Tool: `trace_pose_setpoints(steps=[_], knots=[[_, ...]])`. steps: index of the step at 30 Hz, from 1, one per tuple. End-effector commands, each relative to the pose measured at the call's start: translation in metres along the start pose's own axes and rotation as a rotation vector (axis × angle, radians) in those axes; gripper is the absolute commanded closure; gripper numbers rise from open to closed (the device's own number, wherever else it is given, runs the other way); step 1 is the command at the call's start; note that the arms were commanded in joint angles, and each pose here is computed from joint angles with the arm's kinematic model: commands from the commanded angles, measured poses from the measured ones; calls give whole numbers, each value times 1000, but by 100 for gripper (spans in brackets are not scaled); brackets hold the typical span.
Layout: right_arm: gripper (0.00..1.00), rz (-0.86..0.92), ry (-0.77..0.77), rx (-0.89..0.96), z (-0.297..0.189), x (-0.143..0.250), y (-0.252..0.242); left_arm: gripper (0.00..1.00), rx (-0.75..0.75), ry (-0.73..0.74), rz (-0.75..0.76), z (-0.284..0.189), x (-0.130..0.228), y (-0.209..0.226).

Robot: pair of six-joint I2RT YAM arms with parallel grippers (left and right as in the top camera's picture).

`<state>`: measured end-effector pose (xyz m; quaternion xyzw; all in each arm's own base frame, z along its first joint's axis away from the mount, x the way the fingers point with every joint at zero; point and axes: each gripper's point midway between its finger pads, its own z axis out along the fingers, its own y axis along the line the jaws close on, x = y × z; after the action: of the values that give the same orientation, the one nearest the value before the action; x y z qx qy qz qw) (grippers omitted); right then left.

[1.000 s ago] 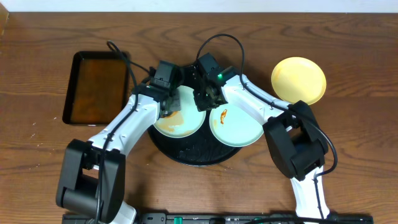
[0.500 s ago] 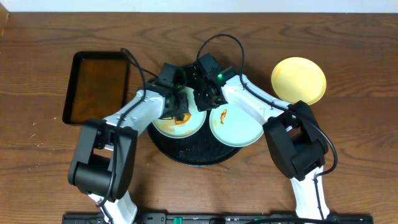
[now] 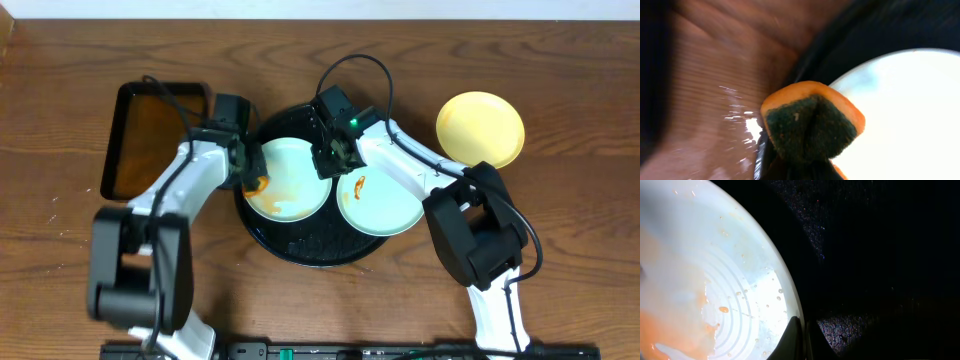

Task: Clean dirty plates on tray and stack at the side
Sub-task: 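Move the sponge with the left gripper back above the water tray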

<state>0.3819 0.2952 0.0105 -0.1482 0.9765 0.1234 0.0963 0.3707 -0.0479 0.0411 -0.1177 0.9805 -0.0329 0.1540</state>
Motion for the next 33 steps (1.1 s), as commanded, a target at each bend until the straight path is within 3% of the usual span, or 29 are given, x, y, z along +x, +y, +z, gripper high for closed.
trace_pose_setpoints(steps=[1,7,12,20,28,30,33], knots=[[99,1,-21,60,-4,-6,-15,93,12,-164,15,-54,-26,1],[99,-1,-47,42,-12,-13,-10,92,149,-318,-45,-119,-41,-10],[99,-16,-162,11,-60,-35,3,92,150,-489,-168,-159,-73,27],[99,-111,-415,179,-152,-70,-11,93,45,-481,-333,-146,-83,98],[99,-225,-487,333,-180,-72,-10,93,4,-441,-418,-132,-80,126],[95,-170,-482,317,-177,-71,-11,92,4,-437,-417,-131,-79,126],[80,-55,-430,257,-154,-67,-17,93,6,-437,-417,-131,-79,125]])
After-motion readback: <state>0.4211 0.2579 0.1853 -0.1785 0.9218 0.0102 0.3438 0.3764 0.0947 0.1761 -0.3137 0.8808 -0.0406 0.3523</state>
